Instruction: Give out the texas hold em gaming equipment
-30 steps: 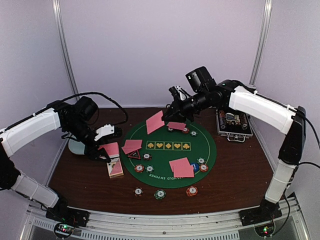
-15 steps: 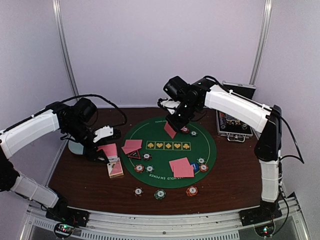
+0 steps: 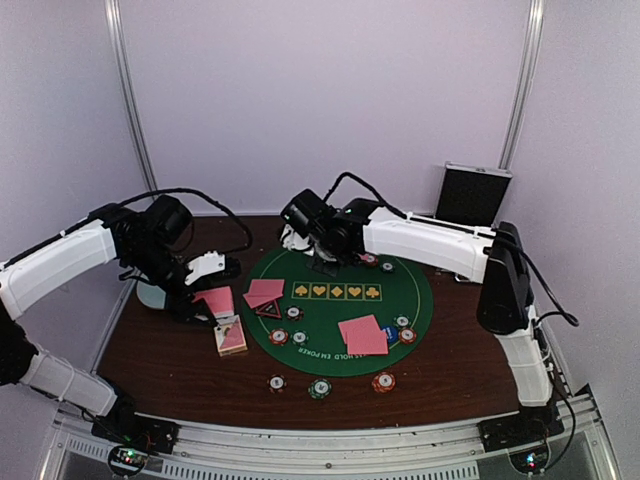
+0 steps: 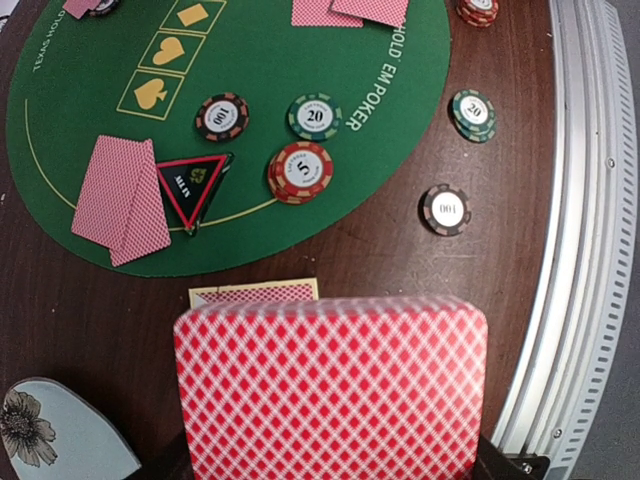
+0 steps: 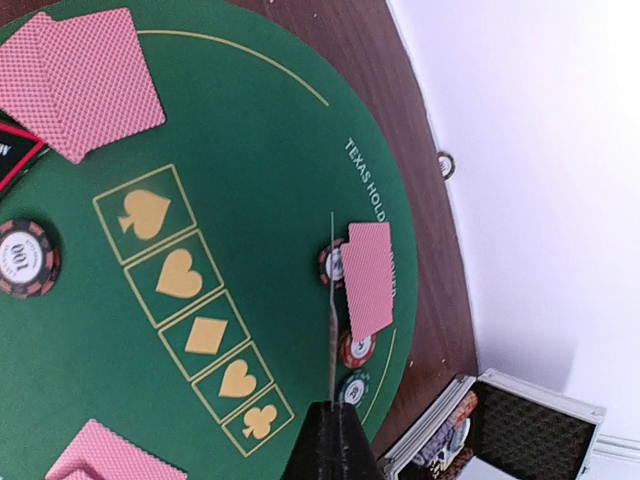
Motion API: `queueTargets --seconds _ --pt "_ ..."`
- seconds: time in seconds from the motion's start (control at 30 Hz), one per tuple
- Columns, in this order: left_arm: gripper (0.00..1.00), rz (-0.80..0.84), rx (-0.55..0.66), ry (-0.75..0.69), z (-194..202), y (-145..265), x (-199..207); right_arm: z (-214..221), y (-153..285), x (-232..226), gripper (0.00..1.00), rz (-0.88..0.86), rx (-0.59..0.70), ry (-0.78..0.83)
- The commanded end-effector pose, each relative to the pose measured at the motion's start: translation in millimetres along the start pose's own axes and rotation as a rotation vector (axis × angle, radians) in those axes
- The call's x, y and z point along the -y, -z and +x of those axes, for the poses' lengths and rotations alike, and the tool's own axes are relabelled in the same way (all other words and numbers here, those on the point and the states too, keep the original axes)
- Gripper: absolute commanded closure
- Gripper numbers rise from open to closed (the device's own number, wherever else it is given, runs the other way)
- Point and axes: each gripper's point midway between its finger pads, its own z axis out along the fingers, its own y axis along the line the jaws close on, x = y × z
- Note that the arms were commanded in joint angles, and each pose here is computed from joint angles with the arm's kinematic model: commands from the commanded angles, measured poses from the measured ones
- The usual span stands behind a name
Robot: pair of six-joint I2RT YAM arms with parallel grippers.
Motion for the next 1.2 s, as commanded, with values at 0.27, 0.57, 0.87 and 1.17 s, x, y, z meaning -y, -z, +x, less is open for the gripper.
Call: queueTargets --seconds 0.27,0.57,0.87,1.17 --pt "1.0 0.006 0.044 -0.011 -6.7 11.4 6.1 -37.6 -51.4 -25.4 1.0 0.215 0.053 0.257" --pt "1.0 0.014 0.052 -0.01 -7.7 11.8 8.1 -24.2 -78.6 -51.5 1.0 0.212 0.012 0.318" --pt "1.0 0.013 0.056 -0.007 -9.4 12.7 7.4 -5.9 -77.3 -80.2 1.0 0.177 -0.025 0.359" --pt "1.0 0.012 0.063 -0.006 -11.4 14.4 7.8 4.1 -65.1 -86.3 0.81 0.149 -0.047 0.335"
